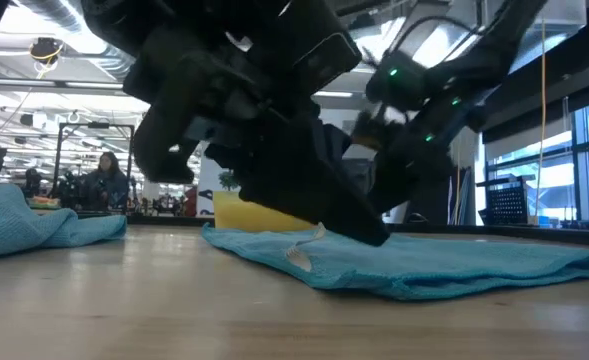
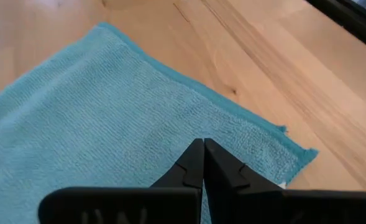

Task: Fold microfiber towels
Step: Fold the right blue towel

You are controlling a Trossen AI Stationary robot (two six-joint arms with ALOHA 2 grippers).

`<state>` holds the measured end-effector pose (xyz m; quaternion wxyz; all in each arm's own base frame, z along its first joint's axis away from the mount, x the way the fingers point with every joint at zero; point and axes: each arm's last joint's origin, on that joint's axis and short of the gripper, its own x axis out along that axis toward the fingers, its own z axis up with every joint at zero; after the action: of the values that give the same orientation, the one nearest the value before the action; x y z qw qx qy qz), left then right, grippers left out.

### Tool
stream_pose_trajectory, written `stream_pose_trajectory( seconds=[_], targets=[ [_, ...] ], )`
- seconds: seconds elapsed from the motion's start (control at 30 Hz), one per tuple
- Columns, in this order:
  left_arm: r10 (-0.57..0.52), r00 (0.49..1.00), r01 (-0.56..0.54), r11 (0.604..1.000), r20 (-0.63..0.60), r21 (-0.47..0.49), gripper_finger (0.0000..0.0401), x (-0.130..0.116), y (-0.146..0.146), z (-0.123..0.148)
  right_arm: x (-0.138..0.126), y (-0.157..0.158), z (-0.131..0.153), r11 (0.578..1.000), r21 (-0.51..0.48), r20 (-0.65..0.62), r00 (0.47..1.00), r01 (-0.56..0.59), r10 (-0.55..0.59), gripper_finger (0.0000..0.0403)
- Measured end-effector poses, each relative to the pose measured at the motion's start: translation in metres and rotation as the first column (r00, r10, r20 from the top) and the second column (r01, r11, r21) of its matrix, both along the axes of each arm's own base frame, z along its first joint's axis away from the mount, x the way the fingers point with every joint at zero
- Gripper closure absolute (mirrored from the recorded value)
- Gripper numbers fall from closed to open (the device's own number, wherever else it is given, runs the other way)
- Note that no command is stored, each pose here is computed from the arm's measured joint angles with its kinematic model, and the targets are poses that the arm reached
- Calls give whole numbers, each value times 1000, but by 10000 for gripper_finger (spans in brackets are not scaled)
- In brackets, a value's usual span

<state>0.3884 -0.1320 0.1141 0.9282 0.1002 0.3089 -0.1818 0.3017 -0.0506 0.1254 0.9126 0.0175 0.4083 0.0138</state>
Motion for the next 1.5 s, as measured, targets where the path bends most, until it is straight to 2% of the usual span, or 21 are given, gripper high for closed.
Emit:
stream_pose_trajectory(
  seconds=[0.2, 0.33, 0.47, 0.77, 0.9, 1.0, 1.07, 1.17, 1.3, 1.37, 1.43, 1.5],
  targets=[
    [-11, 995, 13, 1000, -98, 13, 400, -4, 1, -11, 17, -13, -12, 998, -25, -64, 996, 63, -64, 399],
    [-3, 972, 20, 998, -235, 67, 400, -15, 5, -12, 17, -16, -11, 988, -75, -112, 983, 134, -142, 399],
    [-5, 957, 33, 995, -291, 92, 400, -19, 11, -12, 14, -15, -11, 981, -67, -150, 970, 183, -192, 400],
    [-18, 936, 74, 987, -351, 146, 400, -31, 17, 1, 10, 11, -15, 975, -19, -248, 943, 223, -220, 400],
    [21, 934, 53, 979, -356, 197, 396, -40, 21, 18, 7, 17, -9, 950, 36, -255, 922, 310, -291, 400],
    [47, 945, 26, 975, -323, 220, 388, -43, 23, 31, 3, 20, -1, 944, 53, -249, 920, 324, -302, 399],
    [61, 957, 5, 974, -284, 228, 380, -43, 24, 44, 1, 21, 9, 949, 54, -226, 930, 309, -290, 394],
    [80, 952, -6, 969, -295, 245, 362, -48, 24, 49, 0, 24, 29, 959, 57, -151, 952, 276, -265, 379],
    [54, 958, 13, 973, -281, 231, 331, -52, 14, 56, -8, 35, 46, 982, 20, -131, 974, 190, -185, 353],
    [40, 960, 22, 976, -278, 217, 315, -55, 4, 56, -10, 47, 54, 994, 1, -100, 989, 110, -109, 337],
    [33, 955, 32, 977, -294, 212, 301, -60, -6, 55, -10, 65, 56, 1000, -8, -85, 996, -27, 26, 318],
    [26, 959, 40, 974, -281, 224, 291, -64, -16, 55, -12, 86, 55, 986, -34, -83, 983, -164, 161, 299]
  ],
)
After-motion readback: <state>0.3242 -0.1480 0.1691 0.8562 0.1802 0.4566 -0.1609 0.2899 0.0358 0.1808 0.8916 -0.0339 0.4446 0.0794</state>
